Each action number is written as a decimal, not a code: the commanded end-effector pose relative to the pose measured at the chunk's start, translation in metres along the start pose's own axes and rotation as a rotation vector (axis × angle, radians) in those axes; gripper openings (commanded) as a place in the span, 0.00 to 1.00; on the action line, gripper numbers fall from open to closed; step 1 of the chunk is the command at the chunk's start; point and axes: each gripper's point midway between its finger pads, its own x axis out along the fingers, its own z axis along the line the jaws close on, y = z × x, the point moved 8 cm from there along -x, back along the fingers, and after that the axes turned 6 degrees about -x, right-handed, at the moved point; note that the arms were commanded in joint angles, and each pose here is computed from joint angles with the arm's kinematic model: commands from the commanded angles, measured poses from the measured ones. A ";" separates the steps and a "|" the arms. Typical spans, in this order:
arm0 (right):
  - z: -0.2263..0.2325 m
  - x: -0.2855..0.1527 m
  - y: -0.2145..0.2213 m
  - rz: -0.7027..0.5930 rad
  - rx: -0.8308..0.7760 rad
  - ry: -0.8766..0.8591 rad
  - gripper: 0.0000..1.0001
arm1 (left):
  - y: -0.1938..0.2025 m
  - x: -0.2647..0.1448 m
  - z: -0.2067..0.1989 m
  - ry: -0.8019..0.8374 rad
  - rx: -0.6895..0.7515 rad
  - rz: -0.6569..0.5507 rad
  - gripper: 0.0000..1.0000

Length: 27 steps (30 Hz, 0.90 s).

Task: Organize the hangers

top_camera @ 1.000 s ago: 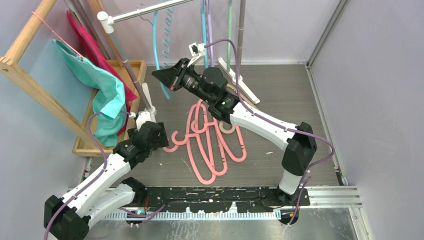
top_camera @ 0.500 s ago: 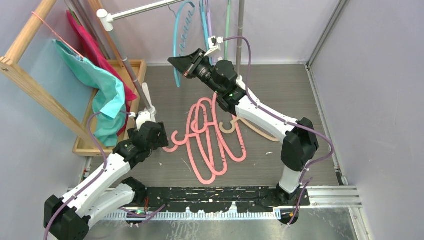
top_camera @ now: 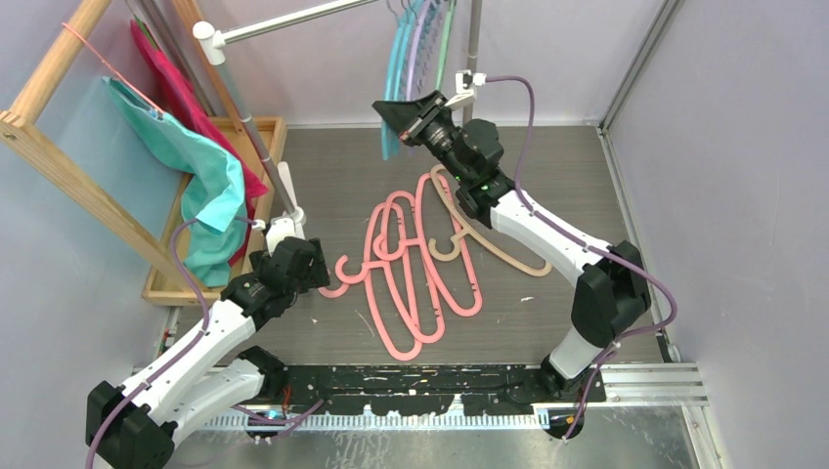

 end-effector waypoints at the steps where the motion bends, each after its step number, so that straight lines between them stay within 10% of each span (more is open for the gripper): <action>1: 0.011 -0.015 -0.042 -0.129 0.000 -0.012 0.01 | -0.007 0.000 -0.005 0.016 -0.019 -0.041 0.98; 20: -0.040 -0.033 -0.075 -0.137 -0.014 0.071 0.02 | -0.007 0.004 -0.008 0.011 -0.013 -0.033 0.98; 27: -0.037 -0.039 -0.075 -0.117 -0.049 0.078 0.51 | -0.008 0.004 -0.008 0.010 -0.013 -0.033 0.98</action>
